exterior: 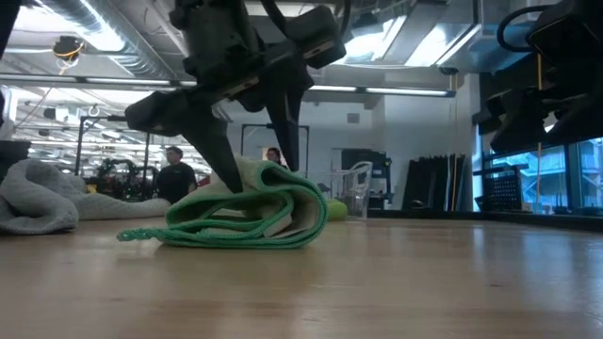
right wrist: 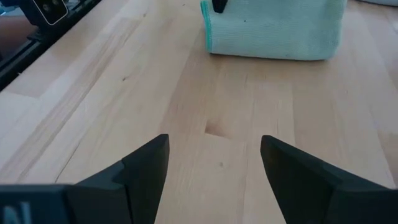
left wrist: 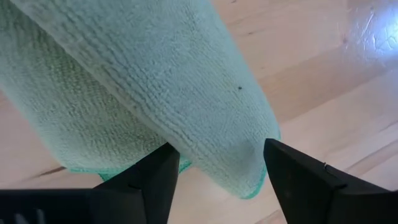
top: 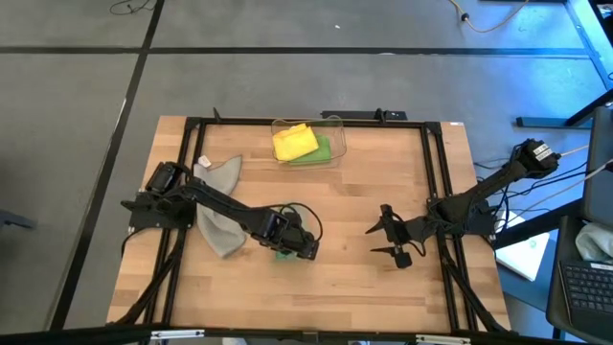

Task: Fold microfiber towels
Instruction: Fold the light green microfiber cloth

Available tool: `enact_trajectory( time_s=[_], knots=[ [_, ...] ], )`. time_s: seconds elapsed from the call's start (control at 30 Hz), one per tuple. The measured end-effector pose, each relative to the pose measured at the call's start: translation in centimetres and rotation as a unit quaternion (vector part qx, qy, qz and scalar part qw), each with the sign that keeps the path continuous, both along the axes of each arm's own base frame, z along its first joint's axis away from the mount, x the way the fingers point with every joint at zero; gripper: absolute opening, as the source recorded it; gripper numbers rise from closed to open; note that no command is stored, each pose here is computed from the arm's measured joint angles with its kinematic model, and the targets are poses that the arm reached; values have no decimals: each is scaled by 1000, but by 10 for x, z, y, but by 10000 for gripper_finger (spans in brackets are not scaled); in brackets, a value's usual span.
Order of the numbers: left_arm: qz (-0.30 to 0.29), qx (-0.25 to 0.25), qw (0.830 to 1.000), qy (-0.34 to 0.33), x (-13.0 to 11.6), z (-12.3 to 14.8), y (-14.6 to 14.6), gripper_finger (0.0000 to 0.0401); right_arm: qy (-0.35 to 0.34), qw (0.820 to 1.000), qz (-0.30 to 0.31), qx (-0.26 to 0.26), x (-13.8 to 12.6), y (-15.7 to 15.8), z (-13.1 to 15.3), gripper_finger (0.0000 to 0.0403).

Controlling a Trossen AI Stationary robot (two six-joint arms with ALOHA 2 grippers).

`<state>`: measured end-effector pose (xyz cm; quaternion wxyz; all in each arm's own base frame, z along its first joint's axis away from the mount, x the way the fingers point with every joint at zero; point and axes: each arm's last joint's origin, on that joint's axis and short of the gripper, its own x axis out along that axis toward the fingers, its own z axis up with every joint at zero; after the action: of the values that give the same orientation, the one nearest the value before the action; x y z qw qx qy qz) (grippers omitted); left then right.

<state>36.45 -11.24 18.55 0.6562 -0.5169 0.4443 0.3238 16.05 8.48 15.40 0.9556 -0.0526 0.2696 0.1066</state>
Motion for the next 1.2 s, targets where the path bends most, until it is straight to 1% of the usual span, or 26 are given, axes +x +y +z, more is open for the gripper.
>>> enact_trajectory(
  time_s=[0.07,0.13,0.23,0.37,0.4,0.43,0.53,0.63,0.77,0.87,0.97,1.03,1.1,1.17,1.2],
  knots=[
    [-3,1,1000,0,0,0,0,211,0,1000,0,0,0,0,0,257],
    [-4,1,1000,0,0,0,0,182,0,1000,0,0,0,0,0,257],
    [-16,6,1000,0,0,0,0,124,0,1000,0,0,0,0,0,257],
    [-29,10,1000,-6,1,0,0,35,0,1000,0,0,0,0,0,257],
    [-31,9,999,-9,2,1,-1,18,0,1000,0,0,0,0,0,257],
    [-34,6,999,-14,2,2,-1,10,0,1000,0,0,0,0,0,257],
    [-38,-9,999,-33,3,11,-2,7,0,1000,0,0,0,0,0,257],
    [-37,-12,998,-49,-1,23,-2,2,1,1000,1,0,0,0,0,257],
    [-36,-6,998,-57,-12,41,-2,1,4,1000,0,-2,0,0,-1,257],
    [-50,-16,998,-33,-24,50,-5,1,4,1000,0,-2,0,0,-1,257],
    [-55,-19,998,5,-34,47,-14,0,4,1000,0,-2,0,0,-1,257],
    [-64,-11,997,32,-42,44,-20,0,3,1000,1,-2,0,0,-1,257],
    [-71,-2,996,54,-44,38,-25,0,3,1000,0,-2,0,0,-1,257],
    [-71,18,994,80,-47,31,-26,0,1,1000,0,0,0,0,0,257],
    [-72,21,994,83,-47,29,-26,0,1,1000,0,0,0,0,0,257]
  ],
)
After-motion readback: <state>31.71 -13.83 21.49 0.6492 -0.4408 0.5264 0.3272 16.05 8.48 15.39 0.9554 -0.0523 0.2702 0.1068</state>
